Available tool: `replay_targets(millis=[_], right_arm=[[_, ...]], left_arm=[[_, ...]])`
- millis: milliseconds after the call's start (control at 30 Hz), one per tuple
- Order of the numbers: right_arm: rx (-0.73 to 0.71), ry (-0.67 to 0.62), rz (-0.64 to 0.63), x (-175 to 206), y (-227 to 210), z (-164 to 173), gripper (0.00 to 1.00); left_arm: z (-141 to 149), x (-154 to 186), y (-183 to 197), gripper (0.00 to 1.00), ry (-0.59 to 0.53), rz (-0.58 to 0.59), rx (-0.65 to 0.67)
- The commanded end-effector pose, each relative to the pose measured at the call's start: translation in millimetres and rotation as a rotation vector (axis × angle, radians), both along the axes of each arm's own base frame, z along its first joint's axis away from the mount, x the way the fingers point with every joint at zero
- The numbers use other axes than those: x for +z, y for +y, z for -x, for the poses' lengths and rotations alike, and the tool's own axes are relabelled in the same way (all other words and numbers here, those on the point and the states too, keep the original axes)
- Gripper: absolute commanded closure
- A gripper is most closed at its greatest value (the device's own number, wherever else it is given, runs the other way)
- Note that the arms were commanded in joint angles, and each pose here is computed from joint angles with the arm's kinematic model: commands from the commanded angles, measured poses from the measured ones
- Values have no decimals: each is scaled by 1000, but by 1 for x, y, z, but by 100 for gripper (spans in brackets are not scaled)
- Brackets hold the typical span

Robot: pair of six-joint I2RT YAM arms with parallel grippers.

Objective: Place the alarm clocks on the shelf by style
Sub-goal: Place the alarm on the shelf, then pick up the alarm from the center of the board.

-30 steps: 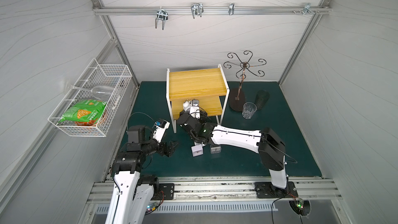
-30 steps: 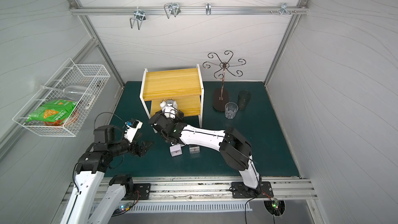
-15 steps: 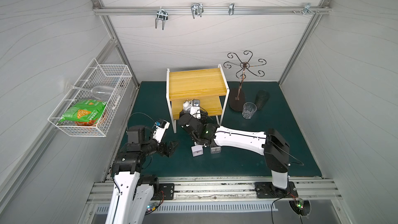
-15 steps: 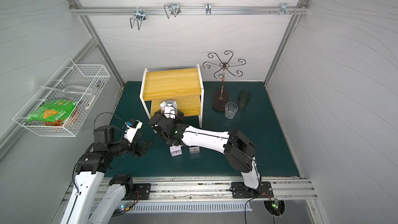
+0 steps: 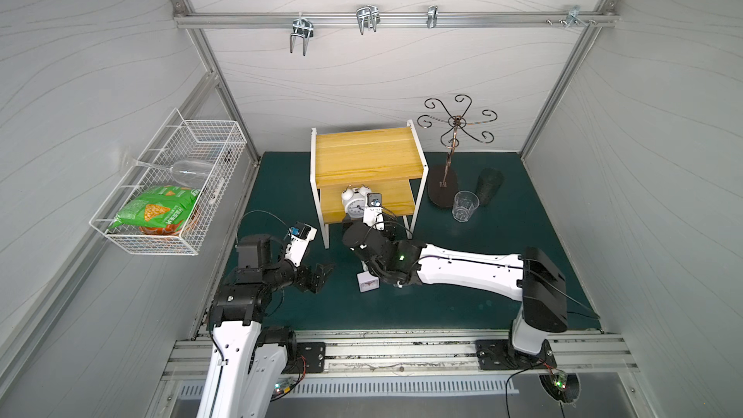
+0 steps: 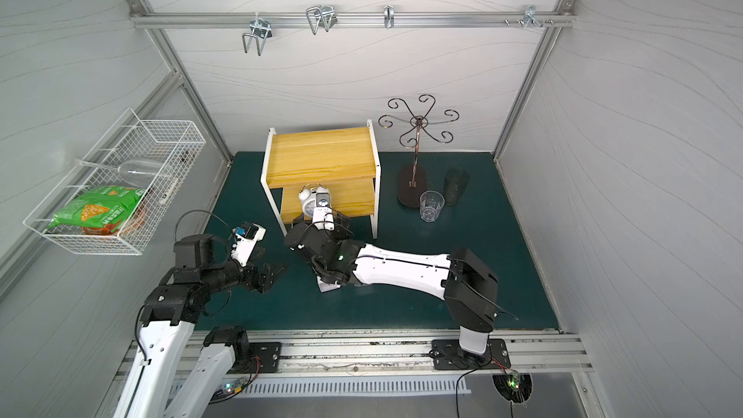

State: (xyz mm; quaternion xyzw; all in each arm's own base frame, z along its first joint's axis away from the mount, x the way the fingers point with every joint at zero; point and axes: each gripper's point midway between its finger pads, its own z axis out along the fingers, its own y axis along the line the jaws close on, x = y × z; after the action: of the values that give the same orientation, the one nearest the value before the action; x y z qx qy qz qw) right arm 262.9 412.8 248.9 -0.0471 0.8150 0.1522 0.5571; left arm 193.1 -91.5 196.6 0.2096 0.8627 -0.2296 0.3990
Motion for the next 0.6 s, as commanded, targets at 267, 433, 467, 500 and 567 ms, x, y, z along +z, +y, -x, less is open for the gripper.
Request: replay_targets(millis=[267,433,467,500,567], right_arm=[[101,122,103,-32,-60,34,1],[90,187,133,-68,-85,53,1],[89,192,142,-74,-87,56,1],[89,196,151,-80,-89,60,1],[93,196,158,-86,-89,68,2]], left_arm=[[-7,7,0,1,-22,18,12],[-6,5,-5,1,-3,36,-19],[-5,5,-6,1,-3,38,-25],[-5,5,-7,1,1,41,-32],[-4,3,-8,1,7,42,-39]])
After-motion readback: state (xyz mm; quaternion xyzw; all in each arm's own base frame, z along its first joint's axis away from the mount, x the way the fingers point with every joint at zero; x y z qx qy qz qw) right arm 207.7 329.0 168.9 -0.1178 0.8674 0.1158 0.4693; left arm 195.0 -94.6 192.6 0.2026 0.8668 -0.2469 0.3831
